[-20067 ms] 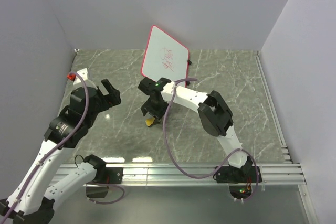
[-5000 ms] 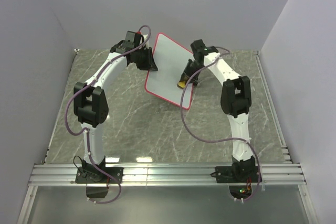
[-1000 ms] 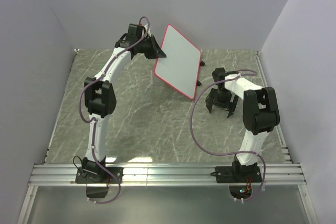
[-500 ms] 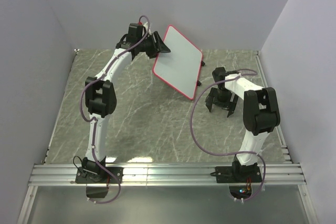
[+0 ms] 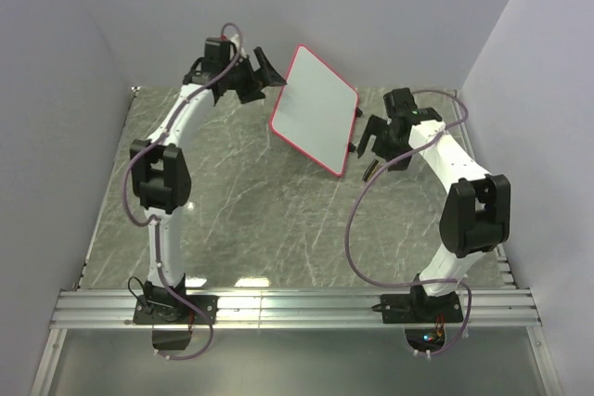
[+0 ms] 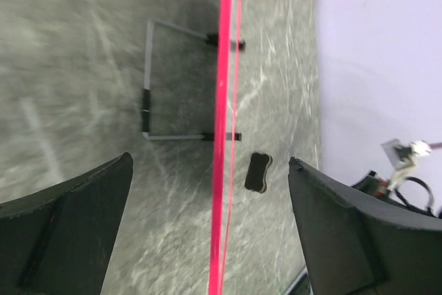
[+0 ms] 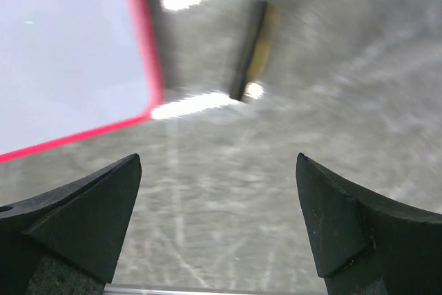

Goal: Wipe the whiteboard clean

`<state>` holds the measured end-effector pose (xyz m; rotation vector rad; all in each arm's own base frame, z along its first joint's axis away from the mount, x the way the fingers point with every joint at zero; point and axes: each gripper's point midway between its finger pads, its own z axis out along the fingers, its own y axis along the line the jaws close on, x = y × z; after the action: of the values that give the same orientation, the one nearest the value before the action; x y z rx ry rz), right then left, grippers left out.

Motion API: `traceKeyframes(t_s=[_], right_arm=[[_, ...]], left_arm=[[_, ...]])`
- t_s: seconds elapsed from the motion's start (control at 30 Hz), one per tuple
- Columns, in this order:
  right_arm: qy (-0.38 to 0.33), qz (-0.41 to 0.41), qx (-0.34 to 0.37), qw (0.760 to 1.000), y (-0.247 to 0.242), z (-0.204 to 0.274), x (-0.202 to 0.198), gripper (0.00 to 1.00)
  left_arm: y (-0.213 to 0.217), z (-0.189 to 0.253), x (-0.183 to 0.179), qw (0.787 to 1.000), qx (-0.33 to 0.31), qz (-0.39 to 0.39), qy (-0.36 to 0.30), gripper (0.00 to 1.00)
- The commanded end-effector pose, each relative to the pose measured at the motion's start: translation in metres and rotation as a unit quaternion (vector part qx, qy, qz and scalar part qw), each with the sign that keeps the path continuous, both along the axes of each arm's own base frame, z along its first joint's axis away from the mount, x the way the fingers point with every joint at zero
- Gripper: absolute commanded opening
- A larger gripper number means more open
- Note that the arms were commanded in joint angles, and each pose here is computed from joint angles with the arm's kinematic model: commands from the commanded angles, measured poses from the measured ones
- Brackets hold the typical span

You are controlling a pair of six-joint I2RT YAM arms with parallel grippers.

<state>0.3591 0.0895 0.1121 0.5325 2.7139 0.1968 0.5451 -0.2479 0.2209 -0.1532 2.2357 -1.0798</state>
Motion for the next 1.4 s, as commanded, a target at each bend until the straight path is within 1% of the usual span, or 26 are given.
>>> traceKeyframes(t_s=[0.0,0.07,0.1,0.13,0.17,0.2,0.23,0.27,0.3,0.37,0.4,0.43,0.47,0.5,0.53,0.57,0.6,0.63,0.67,0.7,0.8,1.0,1.1,1.17,1.2,1.37], right_arm=[[-0.099,0.039,0.060,0.993,0.032,0.061,0.030,1.00],[-0.129,0.049,0.082,0.987,0.042,0.085,0.039,1.00],[-0.140,0.051,0.090,0.985,0.045,0.094,0.042,1.00],[-0.158,0.053,0.095,0.982,0.047,0.108,0.045,1.00],[-0.164,0.046,0.094,0.981,0.046,0.112,0.047,1.00],[-0.171,0.041,0.091,0.980,0.044,0.117,0.048,1.00],[-0.171,0.036,0.088,0.981,0.042,0.117,0.048,1.00],[-0.175,0.029,0.086,0.980,0.040,0.115,0.050,1.00],[-0.174,0.025,0.087,0.981,0.038,0.113,0.050,1.00],[-0.172,0.020,0.095,0.980,0.036,0.104,0.050,1.00],[-0.172,0.018,0.097,0.980,0.035,0.102,0.049,1.00],[-0.162,0.011,0.089,0.983,0.032,0.091,0.046,1.00],[-0.152,-0.006,0.083,0.985,0.026,0.084,0.045,1.00],[-0.135,-0.032,0.054,0.989,0.013,0.068,0.045,0.99],[-0.113,-0.049,0.041,0.992,0.005,0.056,0.041,0.95],[-0.077,-0.066,0.033,0.994,-0.001,0.038,0.032,0.73],[-0.051,-0.084,0.015,0.995,-0.013,0.018,0.030,0.59],[-0.026,-0.095,0.000,0.995,-0.021,0.002,0.022,0.36],[-0.015,-0.106,-0.010,0.994,-0.026,-0.006,0.019,0.02],[0.002,-0.112,-0.020,0.994,-0.032,-0.019,0.017,0.00],[0.024,-0.115,-0.045,0.992,-0.039,-0.042,0.012,0.00],[0.053,-0.125,-0.057,0.989,-0.042,-0.071,0.013,0.00],[0.051,-0.113,-0.034,0.992,-0.032,-0.079,0.023,0.00],[0.034,-0.107,-0.017,0.993,-0.025,-0.076,0.036,0.00],[0.031,-0.097,0.003,0.995,-0.017,-0.074,0.040,0.00],[-0.038,-0.056,0.094,0.993,0.017,-0.049,0.080,0.00]], left_arm=[[0.043,0.076,-0.009,0.996,0.011,0.047,-0.075,0.99],[0.065,0.071,-0.010,0.994,0.036,0.076,-0.069,1.00],[0.073,0.080,-0.015,0.992,0.043,0.087,-0.077,1.00],[0.088,0.073,-0.016,0.990,0.058,0.110,-0.067,0.99],[0.096,0.072,-0.019,0.988,0.067,0.120,-0.065,0.99],[0.105,0.082,-0.025,0.986,0.071,0.130,-0.073,0.99],[0.111,0.075,-0.031,0.985,0.079,0.137,-0.064,0.99],[0.120,0.074,-0.033,0.982,0.094,0.149,-0.066,0.99],[0.127,0.084,-0.043,0.980,0.100,0.158,-0.073,0.99],[0.141,0.075,-0.055,0.975,0.123,0.174,-0.064,0.98],[0.147,0.086,-0.066,0.972,0.128,0.183,-0.074,0.98],[0.152,0.076,-0.073,0.971,0.137,0.188,-0.062,0.98],[0.160,0.084,-0.083,0.966,0.146,0.203,-0.071,0.98],[0.164,0.083,-0.089,0.964,0.151,0.208,-0.070,0.97],[0.167,0.068,-0.097,0.963,0.162,0.210,-0.054,0.97],[0.170,0.066,-0.102,0.962,0.166,0.212,-0.052,0.97],[0.173,0.067,-0.110,0.960,0.168,0.216,-0.053,0.97],[0.174,0.054,-0.116,0.961,0.173,0.214,-0.038,0.97],[0.174,0.055,-0.122,0.961,0.174,0.214,-0.039,0.96],[0.174,0.053,-0.125,0.961,0.174,0.213,-0.036,0.96],[0.176,0.047,-0.134,0.960,0.177,0.215,-0.028,0.96],[0.176,0.049,-0.133,0.960,0.177,0.216,-0.025,0.95],[0.176,0.050,-0.131,0.960,0.177,0.215,-0.026,0.95],[0.176,0.048,-0.131,0.960,0.177,0.215,-0.022,0.94],[0.175,0.046,-0.131,0.960,0.177,0.215,-0.021,0.94],[0.173,0.037,-0.127,0.962,0.177,0.210,-0.011,0.94]])
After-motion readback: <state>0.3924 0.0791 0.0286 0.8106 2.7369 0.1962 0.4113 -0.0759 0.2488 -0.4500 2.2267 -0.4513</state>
